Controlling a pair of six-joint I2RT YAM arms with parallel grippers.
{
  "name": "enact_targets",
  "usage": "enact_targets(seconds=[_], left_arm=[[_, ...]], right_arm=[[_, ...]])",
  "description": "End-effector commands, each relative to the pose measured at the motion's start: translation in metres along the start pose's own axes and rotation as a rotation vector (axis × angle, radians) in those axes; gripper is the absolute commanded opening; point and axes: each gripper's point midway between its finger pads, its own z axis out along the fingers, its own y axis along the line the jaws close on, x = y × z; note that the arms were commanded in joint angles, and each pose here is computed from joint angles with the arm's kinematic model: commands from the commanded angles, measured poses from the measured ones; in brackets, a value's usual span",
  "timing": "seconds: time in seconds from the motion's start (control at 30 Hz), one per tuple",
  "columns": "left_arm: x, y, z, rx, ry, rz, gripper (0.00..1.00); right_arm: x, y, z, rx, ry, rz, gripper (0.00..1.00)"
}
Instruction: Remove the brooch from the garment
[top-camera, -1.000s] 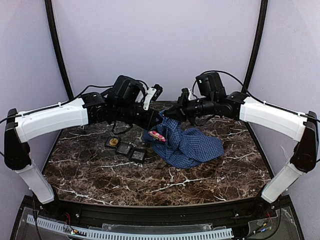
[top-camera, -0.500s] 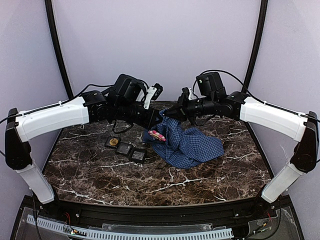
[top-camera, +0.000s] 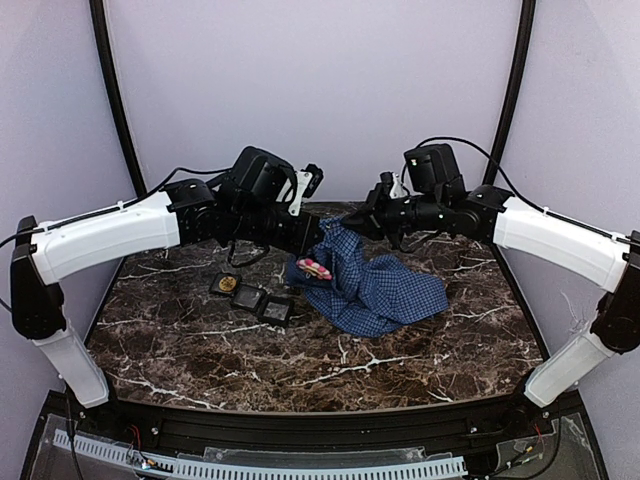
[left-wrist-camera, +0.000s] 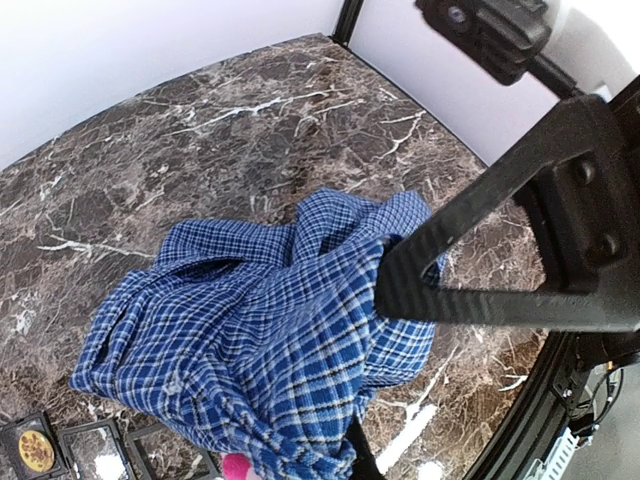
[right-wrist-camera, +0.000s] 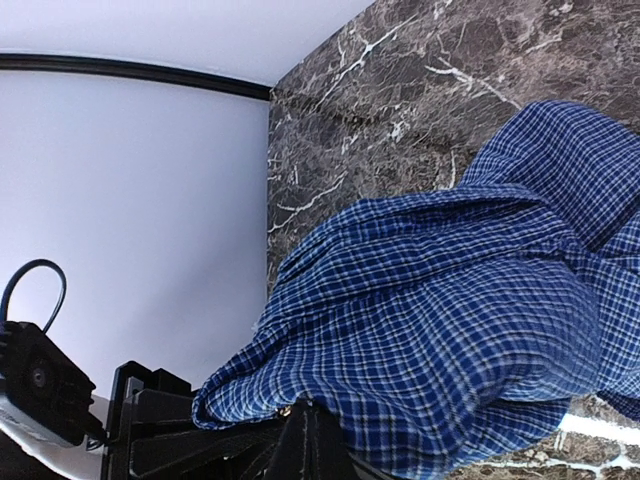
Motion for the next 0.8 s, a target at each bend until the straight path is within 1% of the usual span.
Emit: enact_targets(seconds=[0.0, 0.2, 0.4, 0.57, 0.67, 0.77], left_arm=[[0.002, 0.011, -0.004, -0.059, 0.02, -0.03, 0.01], [0.002, 0.005, -0.002, -0.029, 0.018, -0.027, 0.01], [-0.002, 0.001, -0.002, -0.005, 0.0, -0.026, 0.01], [-0.002, 0.005, -0.001, -0.004, 0.0, -0.047, 0.01], [-0.005, -0.001, -0.002, 0.029, -0.016, -0.038, 0.01], [-0.007, -0.012, -0.003, 0.096, -0.03, -0.024, 0.01]], right_arm=[[-0.014, -0.008, -0.012, 0.032, -0.084, 0.02, 0.0], [-0.013, -0.006, -0.011, 0.009, -0.075, 0.018, 0.0], [0.007, 0.02, -0.006, -0.134, 0.044, -0.025, 0.0], [0.017, 0.015, -0.016, -0.115, 0.06, -0.019, 0.12], [0.021, 0.007, -0.011, -0.104, 0.075, -0.004, 0.14], [0.022, 0.01, -0.004, -0.122, 0.093, -0.001, 0.15]])
